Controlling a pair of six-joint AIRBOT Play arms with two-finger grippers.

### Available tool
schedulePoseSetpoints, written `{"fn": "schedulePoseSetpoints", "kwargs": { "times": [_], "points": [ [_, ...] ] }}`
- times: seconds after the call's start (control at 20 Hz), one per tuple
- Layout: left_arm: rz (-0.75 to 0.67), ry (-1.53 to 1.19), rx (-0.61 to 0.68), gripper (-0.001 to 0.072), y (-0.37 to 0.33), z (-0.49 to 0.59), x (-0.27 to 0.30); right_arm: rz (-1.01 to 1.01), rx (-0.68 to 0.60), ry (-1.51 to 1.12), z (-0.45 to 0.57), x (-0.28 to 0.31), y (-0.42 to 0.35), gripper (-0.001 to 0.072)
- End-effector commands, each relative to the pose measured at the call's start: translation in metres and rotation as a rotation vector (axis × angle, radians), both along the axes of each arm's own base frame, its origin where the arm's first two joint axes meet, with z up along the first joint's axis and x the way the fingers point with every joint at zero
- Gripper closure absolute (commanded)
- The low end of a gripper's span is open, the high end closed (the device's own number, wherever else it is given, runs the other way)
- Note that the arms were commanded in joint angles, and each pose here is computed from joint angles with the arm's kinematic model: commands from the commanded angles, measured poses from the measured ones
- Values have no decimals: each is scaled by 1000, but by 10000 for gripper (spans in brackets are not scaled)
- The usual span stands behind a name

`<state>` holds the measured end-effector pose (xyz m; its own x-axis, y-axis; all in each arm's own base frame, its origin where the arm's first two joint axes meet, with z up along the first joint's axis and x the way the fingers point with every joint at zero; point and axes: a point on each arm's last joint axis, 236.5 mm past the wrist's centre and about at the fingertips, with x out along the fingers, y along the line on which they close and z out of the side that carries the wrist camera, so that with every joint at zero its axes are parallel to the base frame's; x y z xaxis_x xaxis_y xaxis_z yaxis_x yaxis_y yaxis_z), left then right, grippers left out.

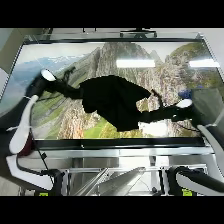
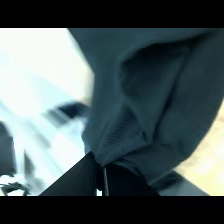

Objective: Fold the shirts.

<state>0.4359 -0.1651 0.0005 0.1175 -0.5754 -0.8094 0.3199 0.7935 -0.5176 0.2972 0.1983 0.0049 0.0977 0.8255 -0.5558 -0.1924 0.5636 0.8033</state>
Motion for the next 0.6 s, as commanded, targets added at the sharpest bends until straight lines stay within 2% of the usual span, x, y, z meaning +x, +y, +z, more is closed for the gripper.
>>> {"fn": "schedulePoseSetpoints", "kwargs": {
  "times": [0.0,0.15,0.3,0.45,0.55],
  "points": [
    [-61,-316,-187,703,-9,169,-11,-21,171,-279,136,6,-8,692],
    [19,-794,-167,702,23,344,-57,-132,222,-685,282,1,-41,692],
    [165,-1209,-80,684,63,475,-137,-243,137,-954,374,-26,-68,692],
    [254,-1408,29,684,81,530,-189,-295,120,-1068,413,-50,-68,692],
    [306,-1475,36,684,91,549,-190,-331,121,-1118,425,-53,-70,692]
  ]
}}
